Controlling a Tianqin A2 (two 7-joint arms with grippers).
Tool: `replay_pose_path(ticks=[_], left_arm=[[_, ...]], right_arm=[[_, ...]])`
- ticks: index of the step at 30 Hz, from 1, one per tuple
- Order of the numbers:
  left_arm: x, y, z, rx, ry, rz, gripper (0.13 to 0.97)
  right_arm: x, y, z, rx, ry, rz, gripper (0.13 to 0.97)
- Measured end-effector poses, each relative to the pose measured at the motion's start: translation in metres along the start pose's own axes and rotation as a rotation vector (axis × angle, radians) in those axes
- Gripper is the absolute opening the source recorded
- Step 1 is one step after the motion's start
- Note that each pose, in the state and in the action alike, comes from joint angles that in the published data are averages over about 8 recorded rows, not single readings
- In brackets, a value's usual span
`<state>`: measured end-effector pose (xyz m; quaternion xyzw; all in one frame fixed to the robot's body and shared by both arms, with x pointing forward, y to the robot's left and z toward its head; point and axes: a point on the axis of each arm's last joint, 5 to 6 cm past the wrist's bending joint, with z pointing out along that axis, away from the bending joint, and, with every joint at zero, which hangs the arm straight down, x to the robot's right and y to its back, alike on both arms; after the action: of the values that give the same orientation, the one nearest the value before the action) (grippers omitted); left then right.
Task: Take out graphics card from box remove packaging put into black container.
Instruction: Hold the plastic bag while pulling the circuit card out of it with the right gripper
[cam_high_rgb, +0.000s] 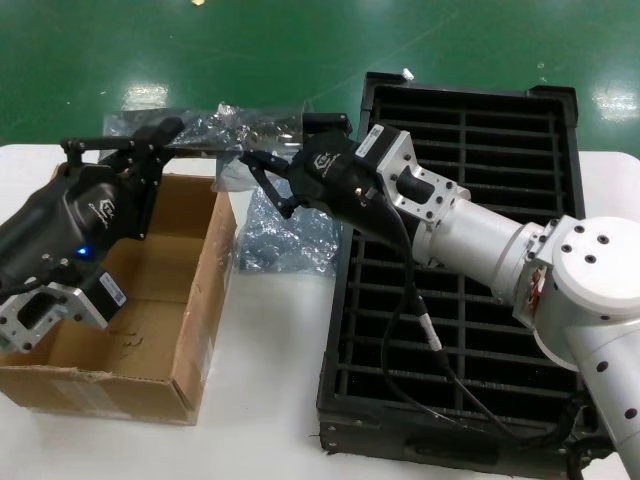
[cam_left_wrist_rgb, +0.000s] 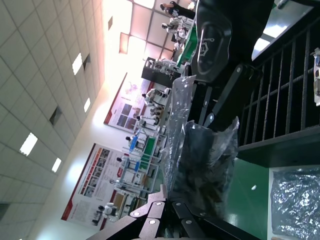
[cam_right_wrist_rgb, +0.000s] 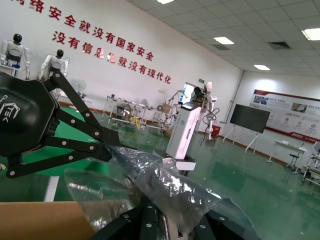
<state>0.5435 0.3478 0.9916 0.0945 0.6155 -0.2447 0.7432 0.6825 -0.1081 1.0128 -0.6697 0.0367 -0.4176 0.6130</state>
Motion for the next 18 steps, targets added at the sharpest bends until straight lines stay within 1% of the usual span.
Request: replay_pose_path(ticks=[8, 18], left_arm=[[0.0000, 0.0021, 0.0014, -0.008, -0.004, 0.009, 0.140], [-0.0012, 0.0027, 0.0013, -0.006, -0.003, 0.015, 0.140]], right_arm=[[-0.0002, -0.0003, 0.0005, -0.001, -0.007, -0.001, 0.193], [-0.0001, -0.0005, 0.0000, -0.001, -0.008, 0.003, 0.209]])
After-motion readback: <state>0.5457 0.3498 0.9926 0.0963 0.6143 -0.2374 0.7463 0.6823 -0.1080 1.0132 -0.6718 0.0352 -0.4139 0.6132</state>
